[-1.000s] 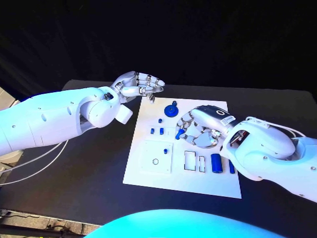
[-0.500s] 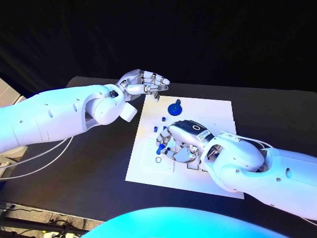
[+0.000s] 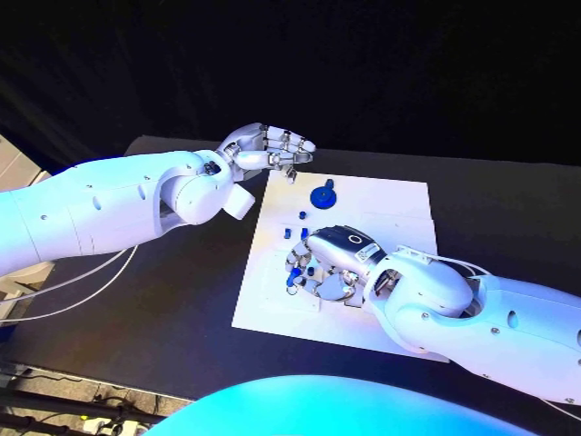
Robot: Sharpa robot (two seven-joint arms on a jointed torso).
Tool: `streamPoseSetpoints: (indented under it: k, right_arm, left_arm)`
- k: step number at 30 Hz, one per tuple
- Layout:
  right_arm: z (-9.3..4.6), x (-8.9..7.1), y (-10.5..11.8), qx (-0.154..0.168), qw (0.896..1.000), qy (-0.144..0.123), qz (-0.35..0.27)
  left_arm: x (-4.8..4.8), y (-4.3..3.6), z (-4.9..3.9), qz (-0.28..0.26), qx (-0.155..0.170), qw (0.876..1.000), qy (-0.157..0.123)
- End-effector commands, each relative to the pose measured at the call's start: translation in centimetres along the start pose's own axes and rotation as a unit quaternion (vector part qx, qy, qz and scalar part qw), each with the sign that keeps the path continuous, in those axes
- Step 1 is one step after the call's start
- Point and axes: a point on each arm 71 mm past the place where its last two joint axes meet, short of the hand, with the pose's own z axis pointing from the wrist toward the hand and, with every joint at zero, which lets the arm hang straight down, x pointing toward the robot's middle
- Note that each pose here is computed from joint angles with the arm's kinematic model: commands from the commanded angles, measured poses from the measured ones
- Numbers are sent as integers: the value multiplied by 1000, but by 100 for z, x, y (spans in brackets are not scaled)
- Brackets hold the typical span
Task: Assemble the parts on the task board
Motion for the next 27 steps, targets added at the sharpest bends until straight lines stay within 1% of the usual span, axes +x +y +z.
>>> streamPoseSetpoints:
  k: [1,15,27]
  right_arm:
    - [8,29,23,-10,1000,11,-10]
    - [21,100,7,-6,999,29,-16]
    - [23,157,-32,3,999,47,-27]
  left_arm:
    - [28,-14,8,-6,4,1000,10]
    - [31,-13,10,-6,3,1000,10]
    - [34,-15,11,-6,4,1000,11]
